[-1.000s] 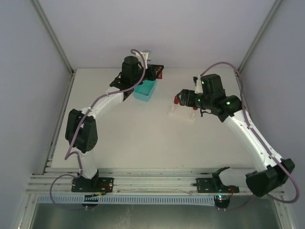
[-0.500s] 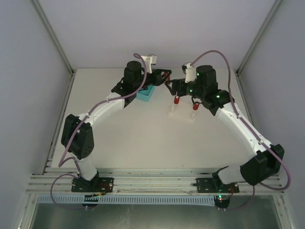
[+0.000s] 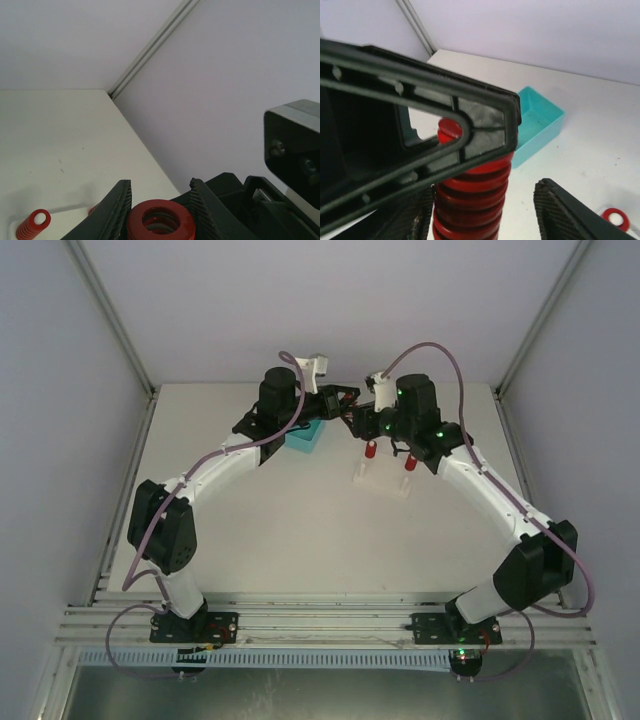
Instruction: Install the large spring
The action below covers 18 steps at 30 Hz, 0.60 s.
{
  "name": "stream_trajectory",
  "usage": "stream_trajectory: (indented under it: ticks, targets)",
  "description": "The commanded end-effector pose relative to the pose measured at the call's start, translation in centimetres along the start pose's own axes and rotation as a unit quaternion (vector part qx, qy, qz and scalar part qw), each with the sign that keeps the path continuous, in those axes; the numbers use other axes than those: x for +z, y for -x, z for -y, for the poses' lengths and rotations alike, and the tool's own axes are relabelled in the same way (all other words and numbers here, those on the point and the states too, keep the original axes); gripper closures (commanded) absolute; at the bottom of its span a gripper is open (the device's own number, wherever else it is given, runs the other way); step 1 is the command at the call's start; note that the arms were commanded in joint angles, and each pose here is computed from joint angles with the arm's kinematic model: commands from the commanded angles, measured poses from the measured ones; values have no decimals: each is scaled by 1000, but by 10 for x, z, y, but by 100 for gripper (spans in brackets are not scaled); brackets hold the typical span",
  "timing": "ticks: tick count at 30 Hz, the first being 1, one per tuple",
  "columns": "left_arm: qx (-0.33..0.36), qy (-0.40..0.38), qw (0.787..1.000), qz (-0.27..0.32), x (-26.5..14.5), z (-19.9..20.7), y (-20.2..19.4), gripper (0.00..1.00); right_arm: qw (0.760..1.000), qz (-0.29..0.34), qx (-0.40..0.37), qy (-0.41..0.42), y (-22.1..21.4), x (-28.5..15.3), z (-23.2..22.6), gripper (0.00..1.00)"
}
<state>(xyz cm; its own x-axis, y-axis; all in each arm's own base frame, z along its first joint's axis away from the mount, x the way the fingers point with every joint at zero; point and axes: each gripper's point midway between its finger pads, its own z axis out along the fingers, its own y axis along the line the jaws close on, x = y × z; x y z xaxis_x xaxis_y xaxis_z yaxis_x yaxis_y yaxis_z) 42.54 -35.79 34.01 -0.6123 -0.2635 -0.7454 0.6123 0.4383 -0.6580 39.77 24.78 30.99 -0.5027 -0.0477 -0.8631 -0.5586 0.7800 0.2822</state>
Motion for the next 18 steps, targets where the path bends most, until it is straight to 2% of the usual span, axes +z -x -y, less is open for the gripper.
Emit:
stream_trajectory:
  ticks: [1,5,9,10,14,16,18]
  targets:
    - [6,-40,999,7,-12,35,16,100,999,37,-35,1,20,-5,-6,52]
    - [2,-37,999,-13,-15,36,11,100,997,53,-62,-11,21,-8,-2,72]
    - [-12,-26,998,-47,-20,35,0,100,993,59,-102,-10,23,-8,-3,97]
    - [-15,-23,998,-54,-21,35,-2,100,992,58,-112,-8,23,-9,-4,100]
    - [-22,-13,997,-78,-23,33,-6,100,988,51,-147,13,17,-13,-13,100]
    - [-25,-3,995,-95,-21,31,-7,96,986,55,-155,11,17,-17,-13,100]
    - [-34,14,992,-125,-22,24,-16,85,986,61,-157,5,19,-21,-12,100]
